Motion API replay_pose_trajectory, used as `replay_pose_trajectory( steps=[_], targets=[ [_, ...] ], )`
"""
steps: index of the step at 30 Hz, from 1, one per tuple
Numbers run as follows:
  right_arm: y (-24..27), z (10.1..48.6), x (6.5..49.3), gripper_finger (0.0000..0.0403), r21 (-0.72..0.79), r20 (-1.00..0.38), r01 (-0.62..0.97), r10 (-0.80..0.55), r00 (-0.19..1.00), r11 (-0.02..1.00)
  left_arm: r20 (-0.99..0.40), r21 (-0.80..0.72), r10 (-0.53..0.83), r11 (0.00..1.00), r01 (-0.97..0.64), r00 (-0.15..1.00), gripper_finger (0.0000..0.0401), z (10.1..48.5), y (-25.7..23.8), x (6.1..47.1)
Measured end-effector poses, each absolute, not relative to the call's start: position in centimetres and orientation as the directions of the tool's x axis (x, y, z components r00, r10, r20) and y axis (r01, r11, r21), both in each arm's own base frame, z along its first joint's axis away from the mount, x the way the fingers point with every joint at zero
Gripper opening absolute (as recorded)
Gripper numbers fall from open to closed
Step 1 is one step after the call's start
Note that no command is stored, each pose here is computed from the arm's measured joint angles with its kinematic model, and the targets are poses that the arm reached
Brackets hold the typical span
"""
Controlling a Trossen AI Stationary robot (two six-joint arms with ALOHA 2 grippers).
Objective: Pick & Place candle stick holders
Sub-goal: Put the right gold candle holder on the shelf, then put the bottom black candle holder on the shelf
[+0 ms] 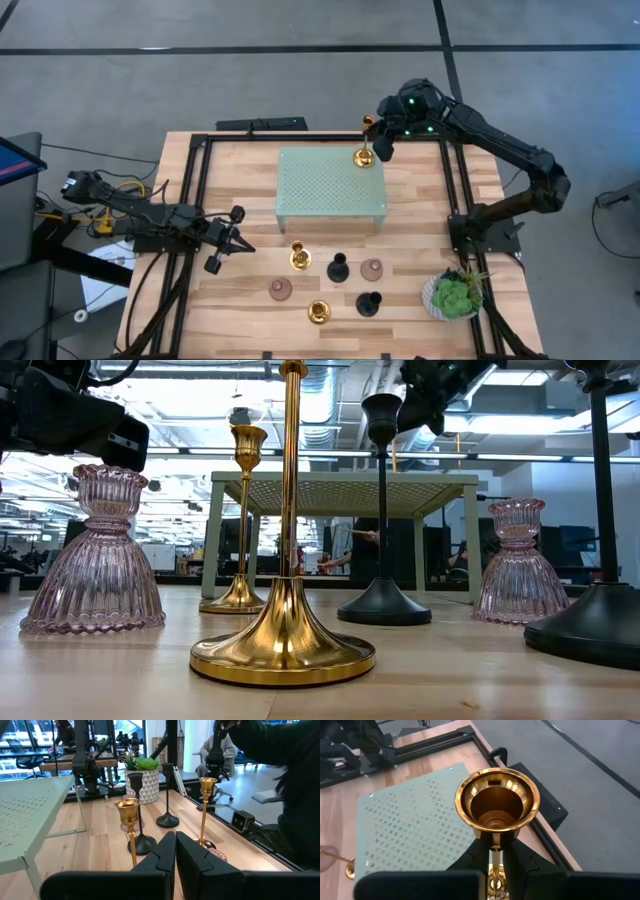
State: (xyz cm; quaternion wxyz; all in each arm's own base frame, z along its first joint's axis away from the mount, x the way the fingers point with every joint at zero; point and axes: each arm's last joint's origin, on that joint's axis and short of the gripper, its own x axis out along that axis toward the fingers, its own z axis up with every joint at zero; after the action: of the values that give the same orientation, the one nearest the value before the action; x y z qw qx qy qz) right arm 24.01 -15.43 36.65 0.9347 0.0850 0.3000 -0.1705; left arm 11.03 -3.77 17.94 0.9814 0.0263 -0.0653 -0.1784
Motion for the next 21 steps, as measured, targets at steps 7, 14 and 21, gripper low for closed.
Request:
replay_pose_trajectory(
  steps=[7, 14, 21],
  targets=[
    [-15.2, 36.4, 23.9, 0.0057, 0.083, -0.609, 0.346, -0.227, 0.76, 0.935, 0.118, 0.075, -0.354, 0.935, 0.347, 0.928, 0.0012, 17.9, -3.8, 11.0],
    [-14.9, 35.6, 23.4, 0.0156, 0.1, -0.682, 0.355, -0.196, 0.705, 0.929, 0.118, 0.075, -0.354, 0.935, 0.347, 0.928, 0.0012, 17.9, -3.8, 11.0],
    [-14.2, 35.9, 22.2, 0.019, 0.101, -0.759, 0.357, -0.16, 0.631, 0.929, 0.118, 0.075, -0.354, 0.935, 0.347, 0.928, 0.0012, 17.9, -3.8, 11.0]
  ],
)
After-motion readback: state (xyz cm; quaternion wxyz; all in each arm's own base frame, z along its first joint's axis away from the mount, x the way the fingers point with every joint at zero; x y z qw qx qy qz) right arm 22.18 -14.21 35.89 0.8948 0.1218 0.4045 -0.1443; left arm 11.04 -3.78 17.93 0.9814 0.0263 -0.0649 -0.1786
